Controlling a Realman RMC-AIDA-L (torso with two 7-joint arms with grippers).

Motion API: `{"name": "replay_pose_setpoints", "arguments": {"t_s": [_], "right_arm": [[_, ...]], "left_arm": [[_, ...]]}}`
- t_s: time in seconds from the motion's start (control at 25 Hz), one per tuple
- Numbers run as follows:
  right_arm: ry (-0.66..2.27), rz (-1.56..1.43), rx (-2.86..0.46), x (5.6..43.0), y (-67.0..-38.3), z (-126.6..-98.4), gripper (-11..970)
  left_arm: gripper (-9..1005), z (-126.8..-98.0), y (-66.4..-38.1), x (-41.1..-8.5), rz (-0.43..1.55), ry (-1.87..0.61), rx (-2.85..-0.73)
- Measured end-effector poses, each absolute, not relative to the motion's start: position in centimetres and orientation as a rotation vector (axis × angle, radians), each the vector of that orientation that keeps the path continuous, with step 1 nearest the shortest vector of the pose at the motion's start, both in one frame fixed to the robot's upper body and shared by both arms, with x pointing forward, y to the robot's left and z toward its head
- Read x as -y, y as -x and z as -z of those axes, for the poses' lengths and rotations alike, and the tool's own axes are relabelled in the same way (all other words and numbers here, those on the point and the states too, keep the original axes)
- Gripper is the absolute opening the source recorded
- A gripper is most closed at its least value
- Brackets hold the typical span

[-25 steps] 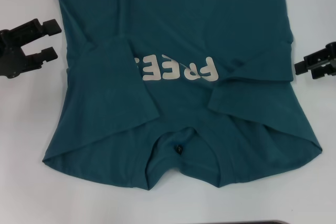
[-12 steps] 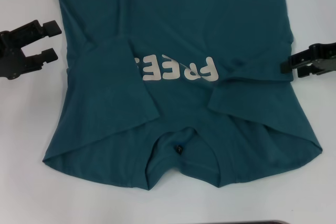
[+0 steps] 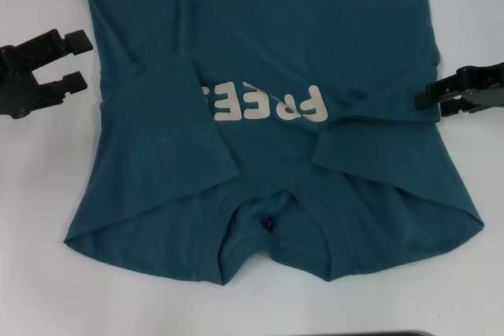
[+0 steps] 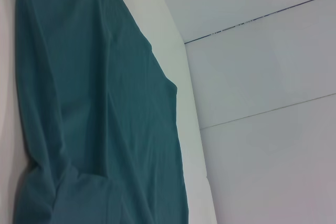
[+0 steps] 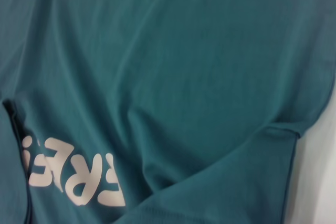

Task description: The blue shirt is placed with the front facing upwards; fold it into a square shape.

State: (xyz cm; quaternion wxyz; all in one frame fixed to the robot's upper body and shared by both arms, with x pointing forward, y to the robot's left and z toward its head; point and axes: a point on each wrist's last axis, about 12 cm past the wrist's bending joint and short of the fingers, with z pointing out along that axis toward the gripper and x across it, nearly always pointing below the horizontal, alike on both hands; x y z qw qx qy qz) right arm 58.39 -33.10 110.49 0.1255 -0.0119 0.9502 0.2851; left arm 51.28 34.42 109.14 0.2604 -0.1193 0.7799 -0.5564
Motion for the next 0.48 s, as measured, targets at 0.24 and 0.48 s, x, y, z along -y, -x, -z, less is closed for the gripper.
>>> {"name": "replay_pose_setpoints", "arguments": {"t_s": [0.24,0.48], "right_arm": [[0.029,-0.823,-2.759,32.67,-58.48,-110.10,619],[0.032,-0.825,-2.772,32.12,-58.48,-109.49,618]], "left_arm": [[934,-109.14,-51.30,-34.36,1.508,0.322,-2.112],[934,-109.14,-51.32,-34.36,1.508,0.323,-2.110]]}}
